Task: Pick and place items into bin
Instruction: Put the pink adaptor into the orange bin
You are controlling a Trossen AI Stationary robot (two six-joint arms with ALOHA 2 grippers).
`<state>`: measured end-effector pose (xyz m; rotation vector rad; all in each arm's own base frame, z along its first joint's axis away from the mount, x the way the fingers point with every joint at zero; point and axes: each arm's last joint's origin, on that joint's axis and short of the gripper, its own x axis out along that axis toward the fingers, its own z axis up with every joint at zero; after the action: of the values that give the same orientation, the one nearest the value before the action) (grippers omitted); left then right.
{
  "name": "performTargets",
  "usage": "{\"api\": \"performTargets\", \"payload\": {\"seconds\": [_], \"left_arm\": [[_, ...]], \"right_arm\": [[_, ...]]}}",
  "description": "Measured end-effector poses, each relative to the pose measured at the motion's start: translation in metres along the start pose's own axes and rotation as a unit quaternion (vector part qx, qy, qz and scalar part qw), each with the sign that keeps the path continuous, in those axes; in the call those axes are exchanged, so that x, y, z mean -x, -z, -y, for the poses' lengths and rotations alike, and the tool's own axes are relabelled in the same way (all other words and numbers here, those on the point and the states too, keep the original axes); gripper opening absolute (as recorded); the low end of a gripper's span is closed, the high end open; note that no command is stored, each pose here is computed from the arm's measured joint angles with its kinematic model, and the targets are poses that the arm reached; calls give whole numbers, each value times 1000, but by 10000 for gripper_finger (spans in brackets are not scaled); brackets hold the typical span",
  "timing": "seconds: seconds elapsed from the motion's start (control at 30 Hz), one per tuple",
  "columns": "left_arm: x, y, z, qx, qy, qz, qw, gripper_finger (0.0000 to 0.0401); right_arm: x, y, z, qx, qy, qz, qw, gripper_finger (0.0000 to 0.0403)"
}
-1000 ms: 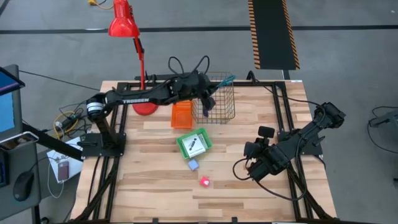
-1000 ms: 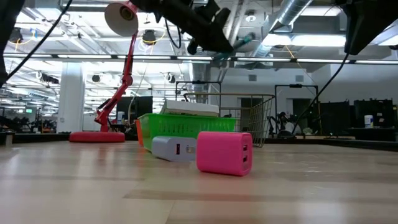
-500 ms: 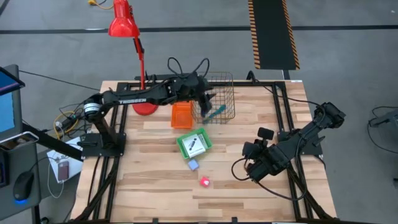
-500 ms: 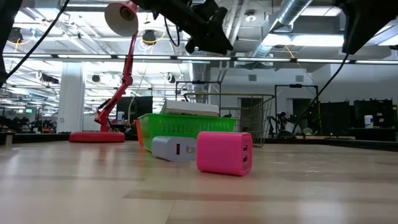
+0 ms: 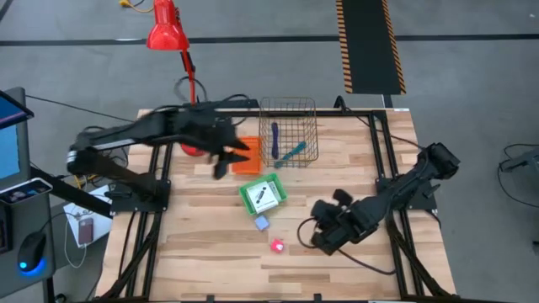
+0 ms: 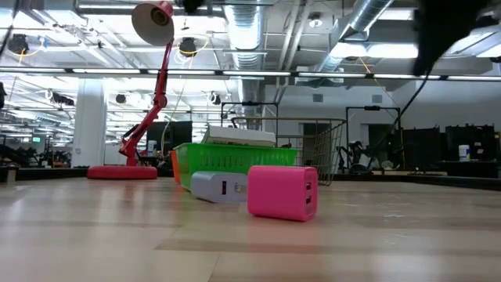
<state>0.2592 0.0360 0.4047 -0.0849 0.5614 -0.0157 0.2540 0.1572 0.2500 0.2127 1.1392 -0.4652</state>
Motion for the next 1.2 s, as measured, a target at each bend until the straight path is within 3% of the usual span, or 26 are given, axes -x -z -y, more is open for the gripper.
{"api": "performTargets", "payload": {"seconds": [0.27,0.47,0.83,1.2], "left_arm": [[82,7,45,-49,71,85,993,139],[115,19,60,-65,97,101,988,139],[117,26,69,-62,92,76,991,139],[100,24,72,-49,81,49,994,139]], "right_arm": [[-48,-10,-48,-10,-50,77,996,73],[-85,-10,-69,-24,-64,84,994,117],[-96,-20,-87,-37,-153,92,983,259],[-97,-20,-88,5,-158,93,983,282]]}}
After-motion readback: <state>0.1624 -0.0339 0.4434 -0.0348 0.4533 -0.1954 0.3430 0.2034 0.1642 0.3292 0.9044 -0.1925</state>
